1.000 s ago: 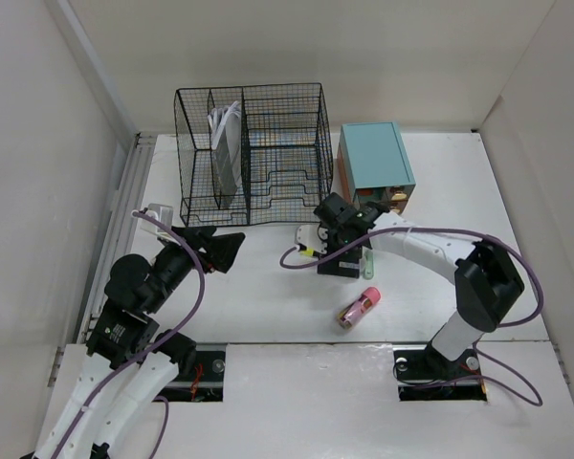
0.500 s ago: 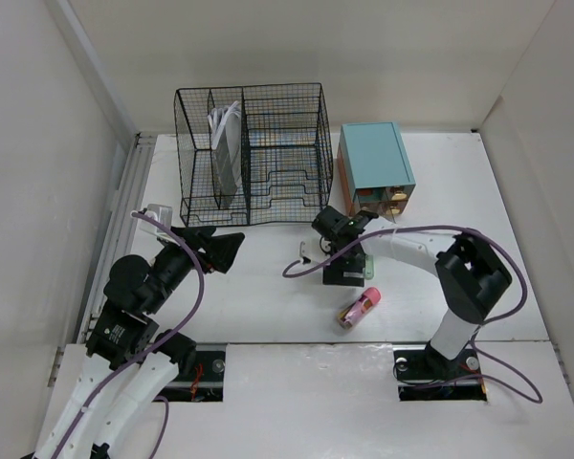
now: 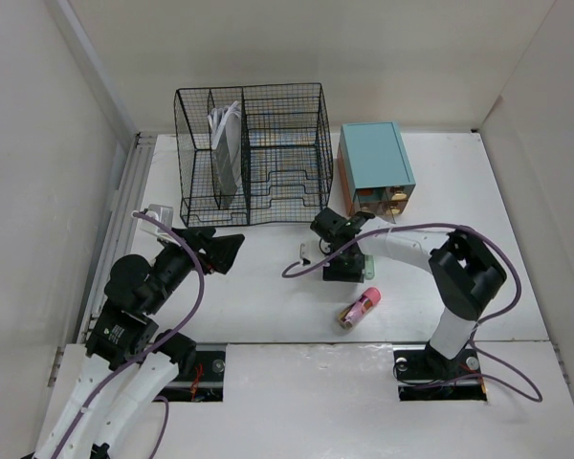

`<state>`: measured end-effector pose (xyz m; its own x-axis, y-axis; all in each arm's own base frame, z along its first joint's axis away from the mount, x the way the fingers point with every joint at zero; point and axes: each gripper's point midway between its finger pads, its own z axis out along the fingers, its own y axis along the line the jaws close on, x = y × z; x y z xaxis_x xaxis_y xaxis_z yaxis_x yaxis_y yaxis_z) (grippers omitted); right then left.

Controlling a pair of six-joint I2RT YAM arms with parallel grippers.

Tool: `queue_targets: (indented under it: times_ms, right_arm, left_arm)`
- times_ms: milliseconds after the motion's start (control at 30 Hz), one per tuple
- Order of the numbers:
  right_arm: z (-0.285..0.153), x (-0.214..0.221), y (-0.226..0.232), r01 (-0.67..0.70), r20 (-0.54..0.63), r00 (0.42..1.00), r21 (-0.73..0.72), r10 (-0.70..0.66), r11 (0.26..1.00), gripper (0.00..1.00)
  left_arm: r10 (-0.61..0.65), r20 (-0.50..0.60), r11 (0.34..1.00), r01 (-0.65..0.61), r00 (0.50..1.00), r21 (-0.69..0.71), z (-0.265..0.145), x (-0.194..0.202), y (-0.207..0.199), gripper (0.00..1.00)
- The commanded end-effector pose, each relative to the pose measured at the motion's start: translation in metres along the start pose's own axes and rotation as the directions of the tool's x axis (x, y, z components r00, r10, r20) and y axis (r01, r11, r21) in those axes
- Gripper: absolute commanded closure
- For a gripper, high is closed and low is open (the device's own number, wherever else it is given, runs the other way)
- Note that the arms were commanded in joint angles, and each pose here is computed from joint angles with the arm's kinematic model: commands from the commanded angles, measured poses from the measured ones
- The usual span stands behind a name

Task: Organize the desk

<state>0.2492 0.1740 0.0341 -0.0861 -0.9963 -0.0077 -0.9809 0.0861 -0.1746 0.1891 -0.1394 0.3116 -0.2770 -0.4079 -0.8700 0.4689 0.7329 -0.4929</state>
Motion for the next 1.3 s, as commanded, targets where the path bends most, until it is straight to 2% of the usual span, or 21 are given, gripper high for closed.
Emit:
queue_targets:
  times_ms: [0,100,233,367,500,633,800,933,1267]
  right_arm:
    - [-0.019,-0.020,-0.011,-0.010,0.083,0.996,0.030,0.008,0.999,0.72]
    - [-0.048,-0.034,-0.012,-0.014,0.185,0.983,0.025,0.009,1.000,0.76]
    - [-0.116,-0.063,-0.028,-0.031,0.392,0.920,0.095,-0.008,0.995,0.77]
    - [-0.165,-0.066,-0.042,-0.067,0.475,0.879,0.187,-0.030,0.980,0.77]
    - [-0.188,-0.051,-0.061,-0.138,0.493,0.870,0.252,-0.005,0.958,0.78]
    - [-0.199,-0.023,-0.101,-0.303,0.485,0.868,0.347,0.106,0.888,0.78]
    - [-0.201,0.017,-0.144,-0.482,0.483,0.831,0.382,0.274,0.788,0.79]
    - [-0.192,0.031,-0.162,-0.518,0.462,0.824,0.381,0.328,0.766,0.79]
    - [-0.167,0.043,-0.166,-0.451,0.347,0.876,0.341,0.335,0.825,0.78]
  left_arm:
    - [0.023,0.073,0.999,-0.026,0.997,0.044,-0.007,-0.025,-0.016,0.12]
    - [0.023,0.073,0.999,-0.026,0.997,0.044,-0.007,-0.025,-0.016,0.12]
    - [0.023,0.068,0.998,-0.026,0.997,0.052,-0.006,-0.026,-0.018,0.12]
    - [0.023,0.068,0.998,-0.026,0.997,0.052,-0.006,-0.026,-0.018,0.12]
    - [0.023,0.068,0.998,-0.026,0.997,0.052,-0.006,-0.026,-0.018,0.12]
    - [0.023,0.076,0.998,-0.028,0.997,0.056,-0.007,-0.030,-0.020,0.12]
    - [0.033,0.072,0.997,-0.038,0.997,0.063,-0.008,-0.029,-0.021,0.12]
    - [0.033,0.072,0.997,-0.038,0.997,0.063,-0.008,-0.029,-0.021,0.12]
    - [0.033,0.072,0.997,-0.038,0.997,0.063,-0.008,-0.029,-0.021,0.12]
